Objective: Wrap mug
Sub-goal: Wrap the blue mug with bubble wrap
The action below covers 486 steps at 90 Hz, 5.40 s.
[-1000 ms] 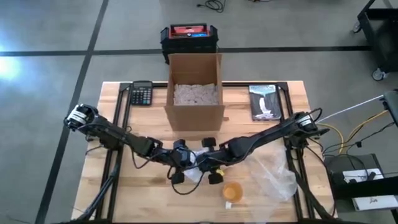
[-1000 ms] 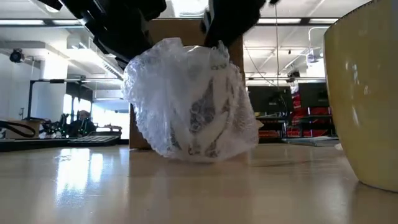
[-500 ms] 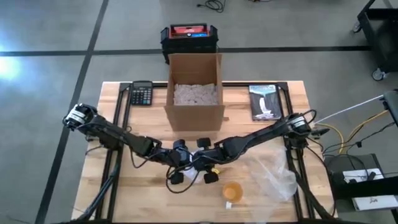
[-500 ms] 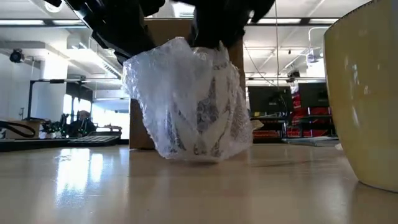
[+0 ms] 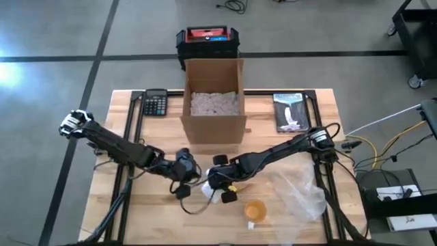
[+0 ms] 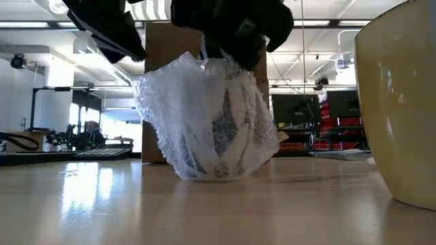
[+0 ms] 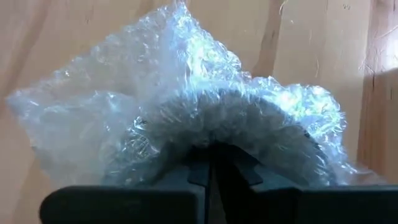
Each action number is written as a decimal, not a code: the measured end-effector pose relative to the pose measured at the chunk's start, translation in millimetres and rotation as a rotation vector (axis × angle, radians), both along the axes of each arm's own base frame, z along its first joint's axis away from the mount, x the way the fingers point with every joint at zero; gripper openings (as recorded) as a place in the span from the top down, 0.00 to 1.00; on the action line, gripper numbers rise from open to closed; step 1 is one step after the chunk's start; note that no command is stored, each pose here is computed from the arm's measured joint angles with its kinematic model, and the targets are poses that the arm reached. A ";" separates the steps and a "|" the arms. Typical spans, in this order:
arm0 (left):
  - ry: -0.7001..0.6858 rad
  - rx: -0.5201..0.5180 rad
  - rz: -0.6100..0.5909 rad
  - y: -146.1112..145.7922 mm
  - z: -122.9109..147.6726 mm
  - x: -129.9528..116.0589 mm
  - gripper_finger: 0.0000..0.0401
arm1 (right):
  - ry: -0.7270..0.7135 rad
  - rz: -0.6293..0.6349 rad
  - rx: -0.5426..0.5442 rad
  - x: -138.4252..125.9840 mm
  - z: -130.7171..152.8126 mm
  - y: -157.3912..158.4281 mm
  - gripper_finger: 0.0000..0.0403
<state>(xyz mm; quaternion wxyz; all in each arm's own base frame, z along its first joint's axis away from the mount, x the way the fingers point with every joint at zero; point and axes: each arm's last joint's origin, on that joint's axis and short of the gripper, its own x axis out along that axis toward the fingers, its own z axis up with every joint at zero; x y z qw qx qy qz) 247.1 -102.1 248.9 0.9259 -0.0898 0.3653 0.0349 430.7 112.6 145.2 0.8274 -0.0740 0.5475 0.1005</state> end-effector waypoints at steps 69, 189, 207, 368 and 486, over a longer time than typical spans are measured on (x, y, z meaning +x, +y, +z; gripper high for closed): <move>-0.256 -0.068 -0.174 -28.1 -51.7 24.9 1.00 | -0.047 -0.029 0.036 1.3 12.7 -5.9 0.98; -0.128 -0.019 -0.104 -18.0 -32.2 14.8 1.00 | -0.053 0.012 0.022 0.0 15.9 -5.5 0.98; -0.094 -0.035 -0.111 -18.2 -35.3 12.6 1.00 | -0.007 0.023 0.040 2.3 -1.6 -4.6 0.98; -0.221 0.086 -0.073 -18.4 -62.5 40.9 1.00 | -0.185 0.062 0.057 -14.2 91.3 -5.8 0.98; -0.118 -0.014 -0.071 -14.5 -48.2 15.9 1.00 | -0.120 -0.063 -0.088 -12.7 16.6 1.3 0.98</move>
